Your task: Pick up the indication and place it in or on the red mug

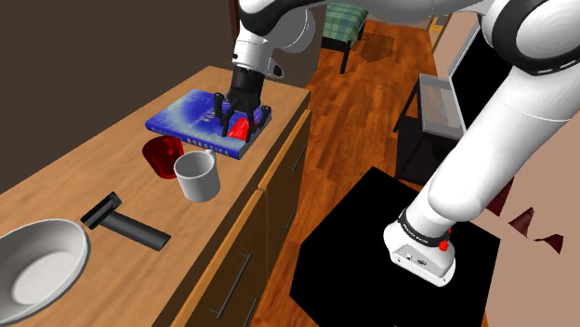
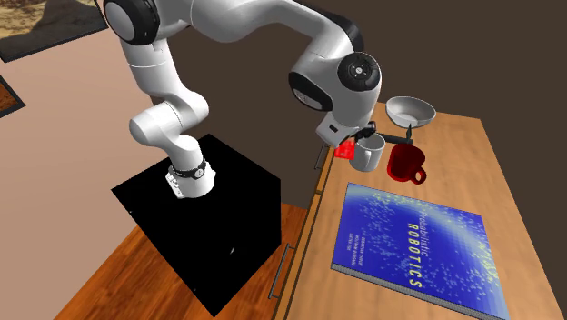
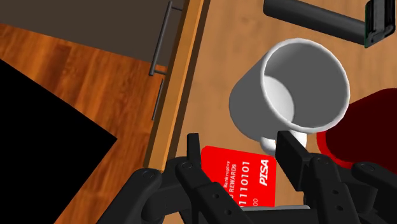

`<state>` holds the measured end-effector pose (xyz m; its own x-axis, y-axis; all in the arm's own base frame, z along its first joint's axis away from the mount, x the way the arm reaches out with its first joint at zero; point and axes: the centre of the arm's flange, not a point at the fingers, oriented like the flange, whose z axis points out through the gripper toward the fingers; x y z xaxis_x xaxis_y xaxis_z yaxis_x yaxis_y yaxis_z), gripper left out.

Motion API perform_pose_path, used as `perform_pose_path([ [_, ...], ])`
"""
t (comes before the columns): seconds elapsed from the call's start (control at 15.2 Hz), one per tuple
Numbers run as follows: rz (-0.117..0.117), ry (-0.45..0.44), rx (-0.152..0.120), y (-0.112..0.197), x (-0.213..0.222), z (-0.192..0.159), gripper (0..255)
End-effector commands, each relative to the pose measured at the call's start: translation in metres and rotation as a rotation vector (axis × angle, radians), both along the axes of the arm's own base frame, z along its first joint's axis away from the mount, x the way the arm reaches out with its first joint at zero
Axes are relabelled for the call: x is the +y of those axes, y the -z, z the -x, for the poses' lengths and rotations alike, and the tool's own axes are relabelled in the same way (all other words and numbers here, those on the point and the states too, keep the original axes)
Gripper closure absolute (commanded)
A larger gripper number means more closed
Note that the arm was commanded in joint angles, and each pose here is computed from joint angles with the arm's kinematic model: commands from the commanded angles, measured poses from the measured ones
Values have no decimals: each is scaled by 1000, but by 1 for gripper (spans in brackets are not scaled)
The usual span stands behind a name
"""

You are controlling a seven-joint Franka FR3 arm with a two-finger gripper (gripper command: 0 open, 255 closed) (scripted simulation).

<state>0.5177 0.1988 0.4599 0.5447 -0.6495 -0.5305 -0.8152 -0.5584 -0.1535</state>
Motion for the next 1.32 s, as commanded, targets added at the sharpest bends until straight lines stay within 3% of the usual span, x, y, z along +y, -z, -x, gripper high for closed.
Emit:
perform_pose_path([
  [0.0,0,0,1,-10,0,1,255],
  [0.2,0,0,1,-22,0,1,255],
  [1.25,0,0,1,-34,149,-149,255],
])
